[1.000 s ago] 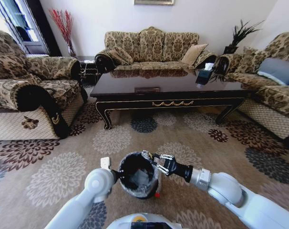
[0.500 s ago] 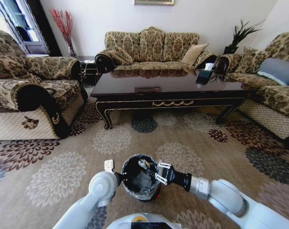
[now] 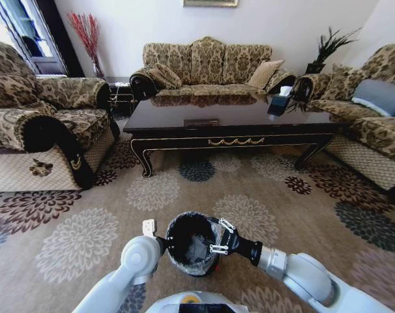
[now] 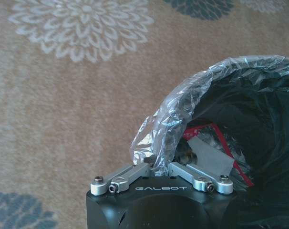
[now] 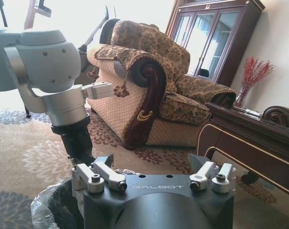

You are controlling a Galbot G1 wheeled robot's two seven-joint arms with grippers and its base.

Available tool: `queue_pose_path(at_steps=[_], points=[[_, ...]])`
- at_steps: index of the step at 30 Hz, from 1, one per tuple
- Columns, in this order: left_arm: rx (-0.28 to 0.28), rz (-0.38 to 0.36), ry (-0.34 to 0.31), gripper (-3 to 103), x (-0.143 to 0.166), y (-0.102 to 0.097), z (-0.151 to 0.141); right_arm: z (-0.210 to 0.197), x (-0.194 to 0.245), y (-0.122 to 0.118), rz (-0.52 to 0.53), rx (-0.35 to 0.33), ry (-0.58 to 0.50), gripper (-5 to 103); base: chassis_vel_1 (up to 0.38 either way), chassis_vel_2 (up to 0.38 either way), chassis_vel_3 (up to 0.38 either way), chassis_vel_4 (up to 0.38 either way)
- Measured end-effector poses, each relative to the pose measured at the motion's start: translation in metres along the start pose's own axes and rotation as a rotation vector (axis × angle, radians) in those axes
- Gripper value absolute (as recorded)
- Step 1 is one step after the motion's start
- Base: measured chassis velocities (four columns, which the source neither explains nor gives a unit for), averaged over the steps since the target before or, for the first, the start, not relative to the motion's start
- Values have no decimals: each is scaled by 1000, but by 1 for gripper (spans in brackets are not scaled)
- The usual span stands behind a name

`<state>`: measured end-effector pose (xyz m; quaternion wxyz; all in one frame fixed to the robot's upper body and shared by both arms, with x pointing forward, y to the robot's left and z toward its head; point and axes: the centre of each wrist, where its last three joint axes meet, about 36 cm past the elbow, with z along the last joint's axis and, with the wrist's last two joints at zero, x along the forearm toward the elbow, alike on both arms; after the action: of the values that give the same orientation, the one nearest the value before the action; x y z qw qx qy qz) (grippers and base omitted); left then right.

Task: Move to the front of the table and pick up the trash from the floor, then place it into the trash bin.

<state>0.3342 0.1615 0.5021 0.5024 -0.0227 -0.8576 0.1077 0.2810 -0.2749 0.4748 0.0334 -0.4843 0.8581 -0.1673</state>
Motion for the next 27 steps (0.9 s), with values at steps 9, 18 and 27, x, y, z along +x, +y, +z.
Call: queue_pose_path(at_steps=[9,18,27], points=[[16,-76,-28,0,1,39,-22,4,0,5,35,-14,-7,100,0,0,0,0],[109,-123,-72,0,10,81,-57,13,1,11,57,-10,3,100,26,-20,-24,22],[177,-167,-76,0,7,113,-76,27,2,19,79,-32,22,100,167,-153,-159,182]])
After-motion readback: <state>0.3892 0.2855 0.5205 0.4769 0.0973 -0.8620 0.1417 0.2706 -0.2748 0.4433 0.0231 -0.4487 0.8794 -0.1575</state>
